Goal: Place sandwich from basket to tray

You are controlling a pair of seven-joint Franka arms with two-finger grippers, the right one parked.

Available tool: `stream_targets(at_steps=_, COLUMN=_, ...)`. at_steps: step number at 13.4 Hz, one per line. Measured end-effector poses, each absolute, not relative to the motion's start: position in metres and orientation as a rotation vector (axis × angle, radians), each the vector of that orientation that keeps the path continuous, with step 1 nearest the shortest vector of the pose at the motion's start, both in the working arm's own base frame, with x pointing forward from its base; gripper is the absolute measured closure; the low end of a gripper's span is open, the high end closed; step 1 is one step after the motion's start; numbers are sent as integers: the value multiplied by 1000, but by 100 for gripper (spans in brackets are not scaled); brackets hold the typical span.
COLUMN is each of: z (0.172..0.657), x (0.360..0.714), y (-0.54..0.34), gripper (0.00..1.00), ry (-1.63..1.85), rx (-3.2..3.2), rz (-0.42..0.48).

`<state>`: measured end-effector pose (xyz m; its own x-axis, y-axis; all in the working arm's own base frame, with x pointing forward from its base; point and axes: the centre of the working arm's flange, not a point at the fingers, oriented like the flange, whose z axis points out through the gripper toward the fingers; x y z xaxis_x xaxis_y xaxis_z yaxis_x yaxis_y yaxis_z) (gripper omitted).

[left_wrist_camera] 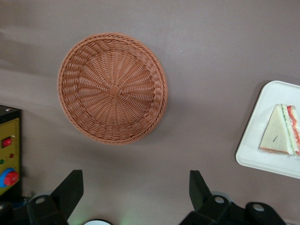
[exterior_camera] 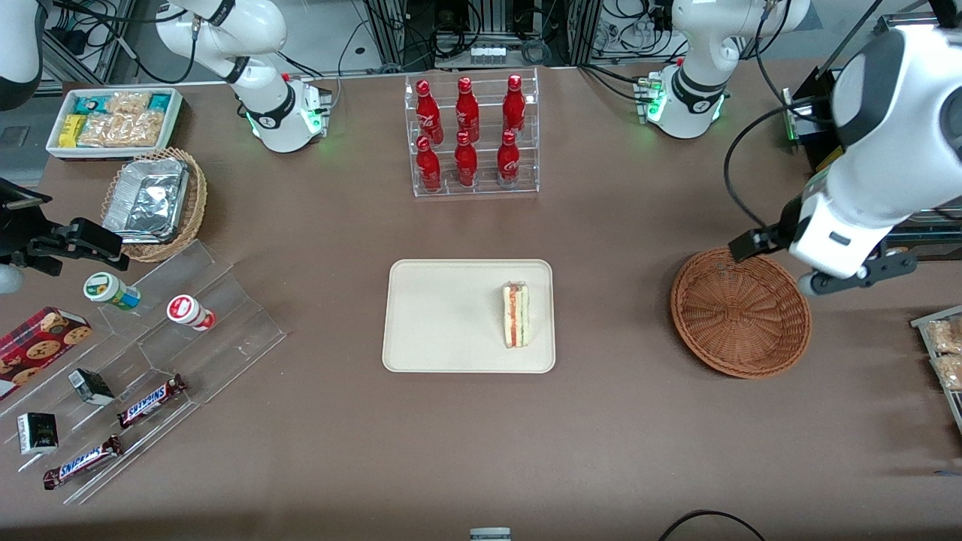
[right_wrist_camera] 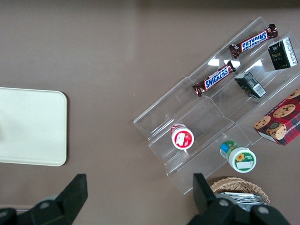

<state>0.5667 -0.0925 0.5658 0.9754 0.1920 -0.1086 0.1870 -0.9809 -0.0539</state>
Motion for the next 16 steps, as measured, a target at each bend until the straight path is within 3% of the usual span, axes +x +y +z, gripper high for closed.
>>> stream_targets(at_steps=9, z=637, x=522, y=-32, gripper=0, ry=-170, rx=-3103, rz=115)
stream_targets(at_steps=16, z=633, x=525, y=-32, gripper=0, ry=-120, rx=-3110, rz=97)
